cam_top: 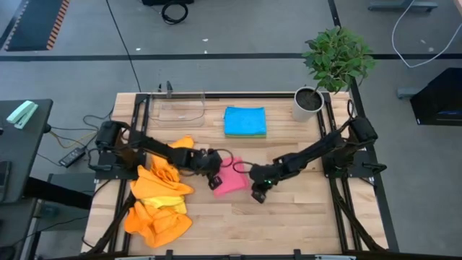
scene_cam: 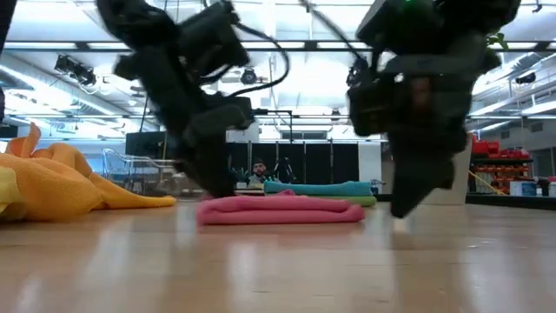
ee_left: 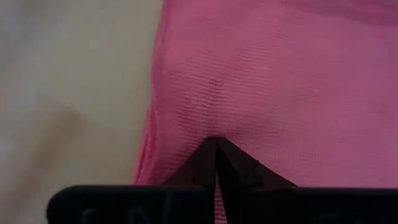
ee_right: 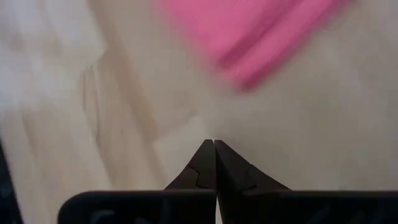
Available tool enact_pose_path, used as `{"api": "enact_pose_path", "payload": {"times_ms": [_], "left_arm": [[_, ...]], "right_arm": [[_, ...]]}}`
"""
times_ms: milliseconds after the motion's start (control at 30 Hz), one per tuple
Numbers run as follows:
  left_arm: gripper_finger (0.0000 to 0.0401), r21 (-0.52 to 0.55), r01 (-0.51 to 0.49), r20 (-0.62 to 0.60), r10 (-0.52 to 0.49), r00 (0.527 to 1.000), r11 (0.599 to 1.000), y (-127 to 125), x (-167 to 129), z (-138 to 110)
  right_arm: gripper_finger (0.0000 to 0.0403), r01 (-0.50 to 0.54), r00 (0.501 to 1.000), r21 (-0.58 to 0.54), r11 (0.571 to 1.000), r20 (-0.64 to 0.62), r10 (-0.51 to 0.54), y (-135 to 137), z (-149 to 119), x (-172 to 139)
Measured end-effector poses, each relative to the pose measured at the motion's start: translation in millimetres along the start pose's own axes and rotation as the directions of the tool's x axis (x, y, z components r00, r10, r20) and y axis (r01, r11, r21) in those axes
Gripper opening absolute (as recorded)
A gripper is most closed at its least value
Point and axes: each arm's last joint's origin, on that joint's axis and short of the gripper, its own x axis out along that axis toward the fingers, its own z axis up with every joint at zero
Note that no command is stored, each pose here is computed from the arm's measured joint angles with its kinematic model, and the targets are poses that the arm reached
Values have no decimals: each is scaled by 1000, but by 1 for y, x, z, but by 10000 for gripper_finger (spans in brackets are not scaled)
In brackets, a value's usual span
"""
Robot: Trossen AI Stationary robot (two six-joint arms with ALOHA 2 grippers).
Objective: Fold microfiber towels
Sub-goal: Fold the pink towel
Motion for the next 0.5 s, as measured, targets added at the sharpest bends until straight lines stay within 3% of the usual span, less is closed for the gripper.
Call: {"api": "enact_pose_path", "payload": {"times_ms": [167, 267, 367, 500], "left_arm": [[21, 72, 52, 102, -59, 993, 996, 0, -18, 49], [13, 131, 79, 67, -88, 994, 988, -6, -31, 65], [9, 137, 68, -17, -67, 998, 988, -15, -43, 67], [23, 229, 69, -106, -46, 993, 971, -31, -49, 41]], "right_arm": [[1, 21, 1000, -68, 998, 13, -20, 5, -2, -23], [7, 18, 995, -140, 990, 95, -5, 9, 3, -39], [20, 72, 981, -188, 979, 191, -35, 12, 6, -50], [39, 148, 965, -332, 932, 256, -62, 14, 6, -54]]}}
